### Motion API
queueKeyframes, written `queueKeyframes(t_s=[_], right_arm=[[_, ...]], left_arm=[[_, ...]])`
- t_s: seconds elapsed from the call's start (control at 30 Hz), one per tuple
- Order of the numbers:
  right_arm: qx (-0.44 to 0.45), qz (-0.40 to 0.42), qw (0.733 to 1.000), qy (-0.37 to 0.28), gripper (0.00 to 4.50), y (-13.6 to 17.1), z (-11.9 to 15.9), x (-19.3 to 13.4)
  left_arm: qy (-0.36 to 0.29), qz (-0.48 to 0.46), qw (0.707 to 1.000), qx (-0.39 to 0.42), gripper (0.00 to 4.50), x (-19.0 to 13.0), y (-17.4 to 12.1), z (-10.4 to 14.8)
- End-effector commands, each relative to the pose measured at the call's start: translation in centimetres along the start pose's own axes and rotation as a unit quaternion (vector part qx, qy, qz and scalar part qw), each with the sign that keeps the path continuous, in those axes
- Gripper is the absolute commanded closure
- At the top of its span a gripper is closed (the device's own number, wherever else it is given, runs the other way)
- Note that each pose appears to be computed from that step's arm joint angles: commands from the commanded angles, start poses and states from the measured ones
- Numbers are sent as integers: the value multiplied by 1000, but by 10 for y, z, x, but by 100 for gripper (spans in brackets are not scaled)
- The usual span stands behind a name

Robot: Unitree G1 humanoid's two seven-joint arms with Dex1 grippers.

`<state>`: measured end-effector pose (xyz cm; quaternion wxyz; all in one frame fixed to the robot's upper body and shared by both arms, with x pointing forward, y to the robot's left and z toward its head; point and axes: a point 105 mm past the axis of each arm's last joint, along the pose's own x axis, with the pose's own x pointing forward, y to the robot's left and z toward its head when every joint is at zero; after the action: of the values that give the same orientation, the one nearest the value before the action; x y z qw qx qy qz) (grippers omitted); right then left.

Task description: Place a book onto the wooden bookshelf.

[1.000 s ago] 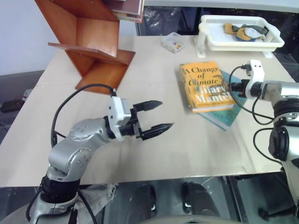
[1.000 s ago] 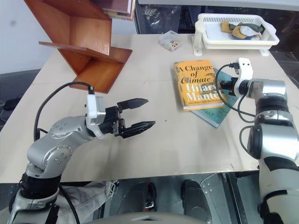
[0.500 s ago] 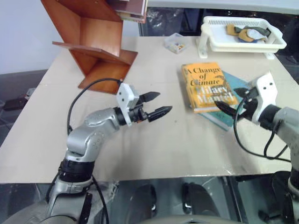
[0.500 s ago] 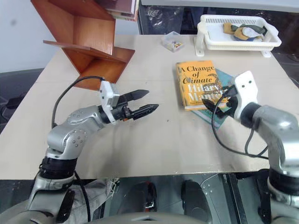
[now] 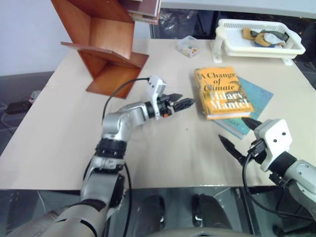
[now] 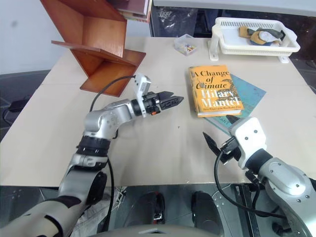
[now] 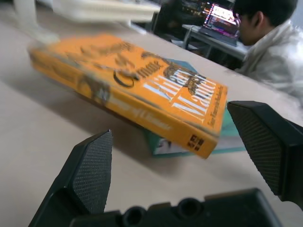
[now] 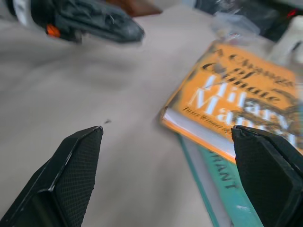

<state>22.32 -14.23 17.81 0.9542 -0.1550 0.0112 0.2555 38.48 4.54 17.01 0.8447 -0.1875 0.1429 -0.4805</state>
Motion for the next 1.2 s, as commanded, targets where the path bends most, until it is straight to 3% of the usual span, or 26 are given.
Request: queueKeyframes(t_s=[0.03, 0.27, 0.43, 0.8, 0.9, 1.1, 1.2], right_arm=[[8, -21, 999, -41, 4, 4, 16, -2], [22, -71, 996, -48, 4, 3, 22, 6], [19, -87, 995, -43, 4, 2, 21, 9], [14, -108, 993, -42, 4, 0, 24, 12], [12, -112, 993, -43, 0, -1, 25, 12], [11, -119, 992, -43, 0, -3, 26, 12], [11, -121, 992, -42, 0, -3, 26, 11]], left_arm=[[-13, 17, 997, -78, 0, 17, 8, 8], [-15, 20, 964, -265, 0, 64, 7, -9], [-36, 31, 947, -317, 0, 75, 7, -13], [-48, -1, 940, -338, 0, 89, -8, -11], [-37, -14, 940, -338, 67, 92, -15, -13], [-24, -16, 944, -330, 327, 92, -17, -17], [-21, -16, 943, -333, 327, 90, -15, -18]])
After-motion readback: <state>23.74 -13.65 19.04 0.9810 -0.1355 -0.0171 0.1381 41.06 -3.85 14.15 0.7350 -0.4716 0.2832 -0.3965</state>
